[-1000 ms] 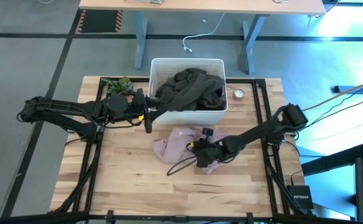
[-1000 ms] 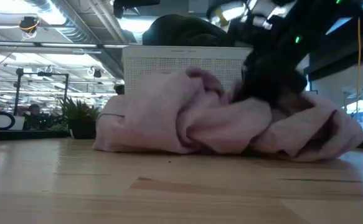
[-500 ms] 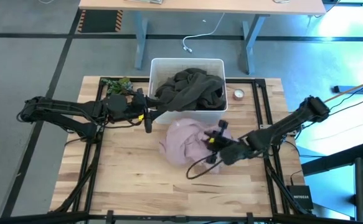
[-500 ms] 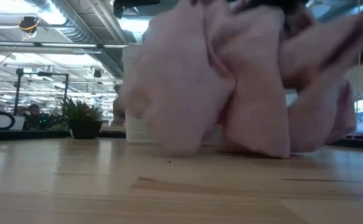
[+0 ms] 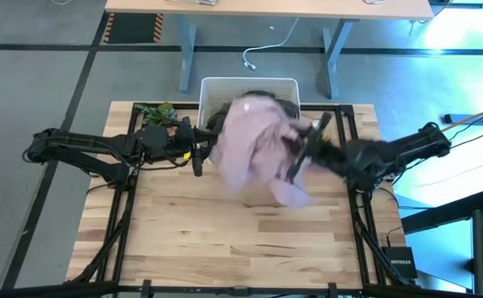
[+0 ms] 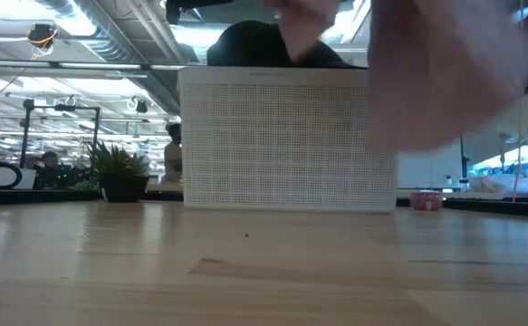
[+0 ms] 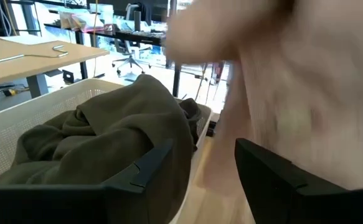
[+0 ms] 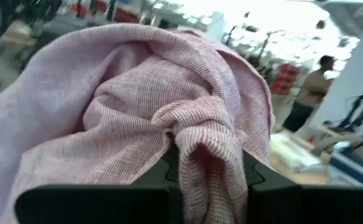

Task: Sort clothes
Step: Put the pink shirt in the white bin

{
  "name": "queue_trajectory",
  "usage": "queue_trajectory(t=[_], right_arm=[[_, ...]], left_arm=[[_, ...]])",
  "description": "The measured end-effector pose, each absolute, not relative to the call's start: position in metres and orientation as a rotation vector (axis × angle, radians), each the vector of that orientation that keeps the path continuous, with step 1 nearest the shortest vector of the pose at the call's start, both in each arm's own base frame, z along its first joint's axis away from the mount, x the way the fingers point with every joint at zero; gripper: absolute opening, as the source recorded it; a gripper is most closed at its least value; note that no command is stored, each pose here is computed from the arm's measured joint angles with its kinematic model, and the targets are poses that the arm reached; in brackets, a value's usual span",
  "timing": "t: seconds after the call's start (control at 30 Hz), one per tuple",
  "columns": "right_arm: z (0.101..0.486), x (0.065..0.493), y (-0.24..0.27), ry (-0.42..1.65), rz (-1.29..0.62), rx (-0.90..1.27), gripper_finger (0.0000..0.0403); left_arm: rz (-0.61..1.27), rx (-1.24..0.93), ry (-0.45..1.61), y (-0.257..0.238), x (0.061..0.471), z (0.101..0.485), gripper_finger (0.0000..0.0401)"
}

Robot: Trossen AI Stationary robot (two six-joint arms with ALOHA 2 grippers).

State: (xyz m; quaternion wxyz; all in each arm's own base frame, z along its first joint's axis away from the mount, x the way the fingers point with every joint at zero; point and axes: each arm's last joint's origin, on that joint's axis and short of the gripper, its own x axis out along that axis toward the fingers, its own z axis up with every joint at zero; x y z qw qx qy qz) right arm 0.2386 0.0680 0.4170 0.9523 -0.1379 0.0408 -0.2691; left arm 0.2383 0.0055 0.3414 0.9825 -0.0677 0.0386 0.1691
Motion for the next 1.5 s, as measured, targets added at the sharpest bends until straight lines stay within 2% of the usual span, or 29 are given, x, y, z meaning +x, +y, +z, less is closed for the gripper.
queue_trajectory(t=[0.33,0.5,0.63,0.8,1.0,1.1,1.2,1.37,1.5], right_arm=[[0.522,0.231,-0.014,-0.200,-0.678,-0.278,0.0055],[0.535,0.242,-0.049,-0.298,-0.639,-0.275,0.0055],[0.500,0.273,-0.077,-0.106,-0.660,-0.254,0.0055],[0.418,0.307,-0.103,0.271,-0.682,-0.156,0.0055],[0.327,0.303,-0.117,0.532,-0.779,-0.065,0.0056],[0.305,0.299,-0.120,0.574,-0.748,0.001,0.0086],[0.305,0.299,-0.119,0.556,-0.744,0.058,0.0139],[0.340,0.293,-0.110,0.544,-0.686,0.040,0.0235],[0.383,0.277,-0.098,0.495,-0.636,0.049,0.0289]], left_arm=[[0.338,-0.142,0.046,0.005,0.240,0.344,0.0164],[0.337,-0.131,0.040,0.005,0.244,0.342,0.0164],[0.337,-0.127,0.044,0.005,0.245,0.342,0.0164],[0.338,-0.106,0.083,0.005,0.244,0.338,0.0164],[0.339,-0.109,0.090,0.005,0.244,0.338,0.0164],[0.340,-0.109,0.087,0.006,0.244,0.338,0.0164],[0.345,-0.105,0.078,0.007,0.244,0.339,0.0164],[0.346,-0.108,0.095,0.007,0.244,0.337,0.0164],[0.346,-0.103,0.110,0.007,0.244,0.336,0.0164]])
